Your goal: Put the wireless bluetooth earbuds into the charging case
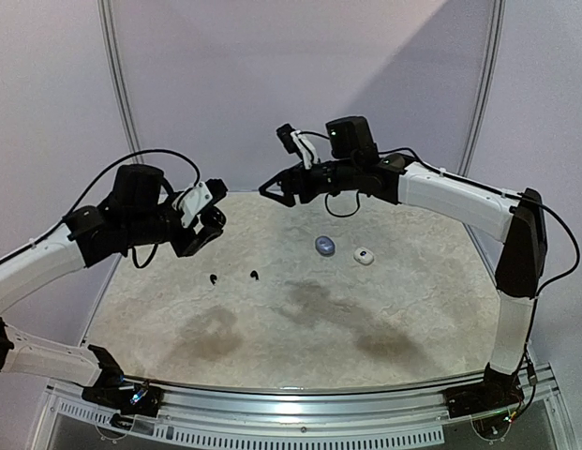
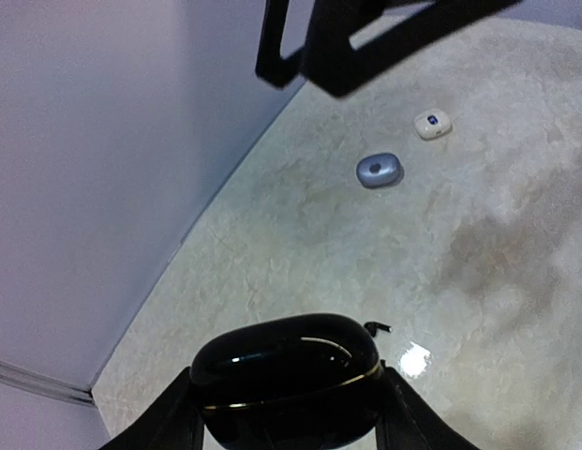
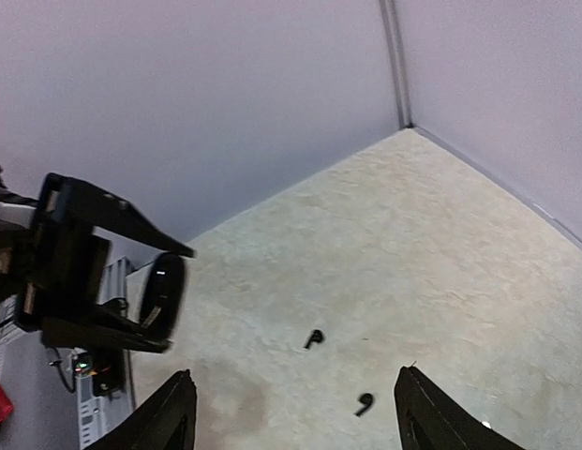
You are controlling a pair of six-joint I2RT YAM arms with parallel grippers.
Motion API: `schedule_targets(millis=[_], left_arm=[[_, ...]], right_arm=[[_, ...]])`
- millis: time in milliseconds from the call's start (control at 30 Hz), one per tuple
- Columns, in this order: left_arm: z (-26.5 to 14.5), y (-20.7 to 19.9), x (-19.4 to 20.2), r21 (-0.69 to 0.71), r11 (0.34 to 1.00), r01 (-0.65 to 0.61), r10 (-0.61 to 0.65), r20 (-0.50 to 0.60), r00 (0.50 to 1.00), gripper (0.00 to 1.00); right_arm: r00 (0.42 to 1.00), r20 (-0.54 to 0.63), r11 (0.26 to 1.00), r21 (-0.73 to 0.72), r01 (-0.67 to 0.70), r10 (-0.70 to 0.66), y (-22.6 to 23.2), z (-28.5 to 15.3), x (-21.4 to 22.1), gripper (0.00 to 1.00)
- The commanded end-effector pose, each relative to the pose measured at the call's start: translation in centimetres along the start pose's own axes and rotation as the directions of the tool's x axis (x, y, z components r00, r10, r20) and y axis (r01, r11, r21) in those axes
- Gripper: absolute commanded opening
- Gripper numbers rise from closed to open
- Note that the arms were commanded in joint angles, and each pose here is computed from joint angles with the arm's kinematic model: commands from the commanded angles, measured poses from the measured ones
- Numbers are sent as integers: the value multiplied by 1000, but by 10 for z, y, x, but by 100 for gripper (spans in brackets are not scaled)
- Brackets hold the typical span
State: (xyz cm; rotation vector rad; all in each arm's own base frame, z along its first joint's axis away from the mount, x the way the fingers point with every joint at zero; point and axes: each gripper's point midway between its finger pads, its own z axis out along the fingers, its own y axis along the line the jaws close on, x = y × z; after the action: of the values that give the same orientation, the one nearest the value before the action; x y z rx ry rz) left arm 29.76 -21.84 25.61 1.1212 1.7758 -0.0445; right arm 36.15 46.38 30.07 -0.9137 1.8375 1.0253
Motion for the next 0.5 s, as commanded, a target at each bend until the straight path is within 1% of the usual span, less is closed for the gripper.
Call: schedule_targets(millis=[0,67,133,367,467], left_arm=[[-11,19,-46,-232,973,0,65,275,959,0],[-14,7,-45,-265,964,-32,123,332,935,0],[-15,-7,-41,-267,962,-52,151,365,919,0],[-24,-14,-28,-244,969,37,71,418,906,0],[-26,-14,-20,-239,968,72,35,414,910,0]], right_arm=[[998,55,983,-180,35,-25,57,3,-18,73],[999,43,976,-216,37,-28,68,11,-11,73],[999,38,967,-251,40,-31,79,17,-8,72],[999,-6,958,-284,32,-36,92,39,8,65],[997,-59,959,-283,23,-41,94,52,21,64]])
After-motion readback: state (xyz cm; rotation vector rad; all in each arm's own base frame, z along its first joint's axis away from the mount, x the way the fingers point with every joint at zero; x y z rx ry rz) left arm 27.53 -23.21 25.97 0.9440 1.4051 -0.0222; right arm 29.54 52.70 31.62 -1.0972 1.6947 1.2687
